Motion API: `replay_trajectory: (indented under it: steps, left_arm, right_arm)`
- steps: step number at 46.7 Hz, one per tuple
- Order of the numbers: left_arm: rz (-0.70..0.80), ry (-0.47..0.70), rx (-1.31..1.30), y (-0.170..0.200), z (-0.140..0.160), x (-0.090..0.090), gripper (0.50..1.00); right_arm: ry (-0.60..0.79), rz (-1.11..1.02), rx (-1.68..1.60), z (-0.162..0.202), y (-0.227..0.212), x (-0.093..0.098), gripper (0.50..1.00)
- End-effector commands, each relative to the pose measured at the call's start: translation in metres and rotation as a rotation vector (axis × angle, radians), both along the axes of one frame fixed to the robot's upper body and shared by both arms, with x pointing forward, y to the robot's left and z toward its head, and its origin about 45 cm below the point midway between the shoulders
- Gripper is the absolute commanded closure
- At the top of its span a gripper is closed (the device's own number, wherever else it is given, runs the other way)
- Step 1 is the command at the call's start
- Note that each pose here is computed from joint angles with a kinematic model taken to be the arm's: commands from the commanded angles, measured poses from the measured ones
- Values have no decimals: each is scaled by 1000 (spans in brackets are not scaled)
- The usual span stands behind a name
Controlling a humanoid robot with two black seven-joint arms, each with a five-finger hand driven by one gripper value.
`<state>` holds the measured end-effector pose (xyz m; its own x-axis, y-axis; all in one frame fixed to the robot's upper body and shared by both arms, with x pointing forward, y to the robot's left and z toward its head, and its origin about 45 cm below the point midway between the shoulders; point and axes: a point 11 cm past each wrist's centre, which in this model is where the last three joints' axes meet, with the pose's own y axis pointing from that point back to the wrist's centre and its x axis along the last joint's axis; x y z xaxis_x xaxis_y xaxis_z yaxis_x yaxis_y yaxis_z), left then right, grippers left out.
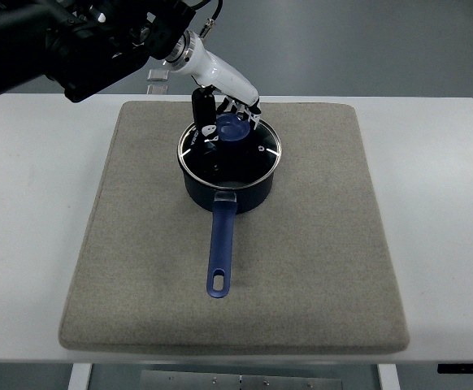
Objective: Open pot lid and place left with left hand
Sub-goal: 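Lift the glass lid up off the pot with the left hand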
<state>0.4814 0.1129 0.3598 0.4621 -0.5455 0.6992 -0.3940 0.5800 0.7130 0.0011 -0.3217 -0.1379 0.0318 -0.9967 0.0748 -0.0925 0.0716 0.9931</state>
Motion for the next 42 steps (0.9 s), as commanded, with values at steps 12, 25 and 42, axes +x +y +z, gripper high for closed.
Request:
replay_trajectory:
  steps: [12, 25, 42]
  left_arm:
    - [3, -11, -3, 0, 6, 2, 1000]
    - [7, -16, -16, 0, 9, 3, 1000]
    - [54, -39, -20, 15, 18, 11, 1000]
  right_arm:
    - [0, 0, -1, 0, 0, 0, 583]
    - [0, 0, -1, 0, 0, 0, 583]
    - [0, 0, -1, 0, 0, 0, 583]
